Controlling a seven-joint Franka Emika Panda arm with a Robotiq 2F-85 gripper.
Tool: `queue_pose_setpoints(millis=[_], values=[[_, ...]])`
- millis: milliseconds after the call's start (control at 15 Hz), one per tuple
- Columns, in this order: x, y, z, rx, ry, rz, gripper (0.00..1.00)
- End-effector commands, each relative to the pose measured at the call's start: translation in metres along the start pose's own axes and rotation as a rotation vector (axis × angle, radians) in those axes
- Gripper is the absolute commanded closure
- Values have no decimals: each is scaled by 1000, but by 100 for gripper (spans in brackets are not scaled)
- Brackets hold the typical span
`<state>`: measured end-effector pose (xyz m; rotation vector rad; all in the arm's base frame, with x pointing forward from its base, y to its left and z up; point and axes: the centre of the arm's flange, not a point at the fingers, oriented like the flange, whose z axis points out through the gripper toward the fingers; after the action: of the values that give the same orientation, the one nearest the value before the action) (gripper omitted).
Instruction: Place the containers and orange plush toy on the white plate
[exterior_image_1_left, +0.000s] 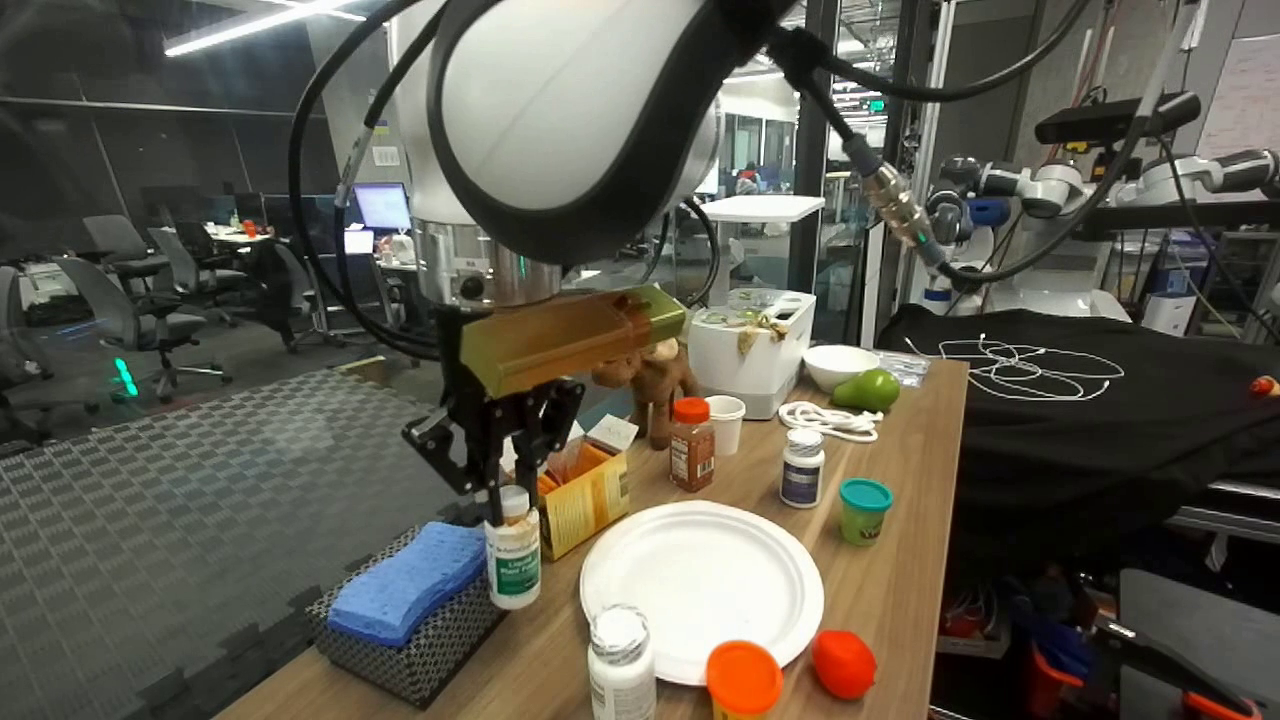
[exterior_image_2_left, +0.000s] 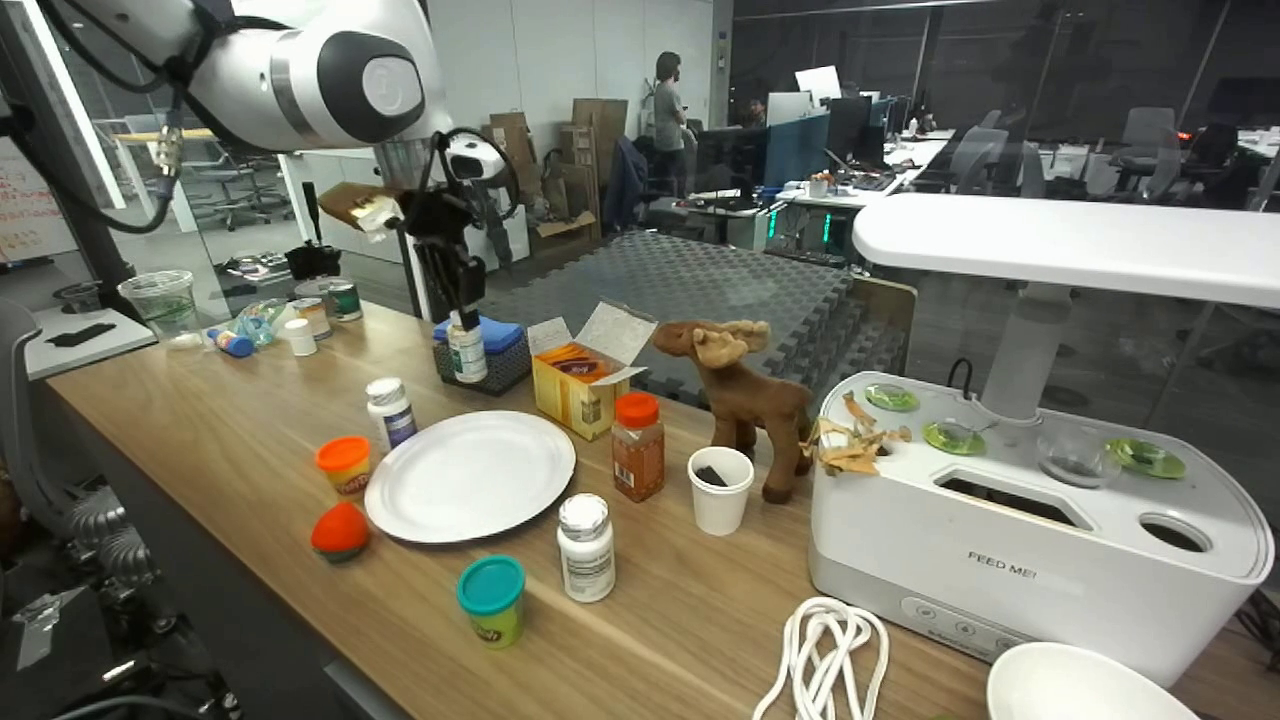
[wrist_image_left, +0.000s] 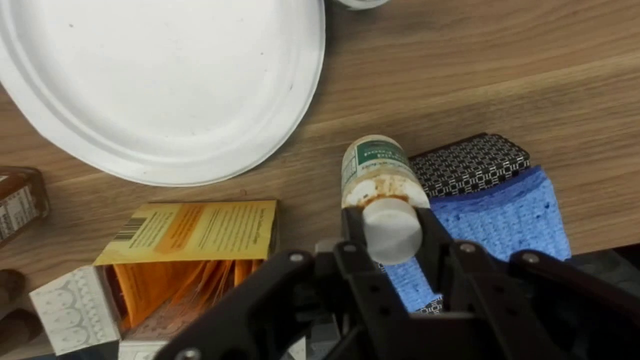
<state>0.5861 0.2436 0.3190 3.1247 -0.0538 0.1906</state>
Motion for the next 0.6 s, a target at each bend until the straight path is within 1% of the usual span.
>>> queue_pose_setpoints(millis=[0,200,533], values=[[13,14,-19,-60,-5,-4,86],[11,30,-17,-98,-25,4,86],[4,54,-15,-127,-61,30,87]])
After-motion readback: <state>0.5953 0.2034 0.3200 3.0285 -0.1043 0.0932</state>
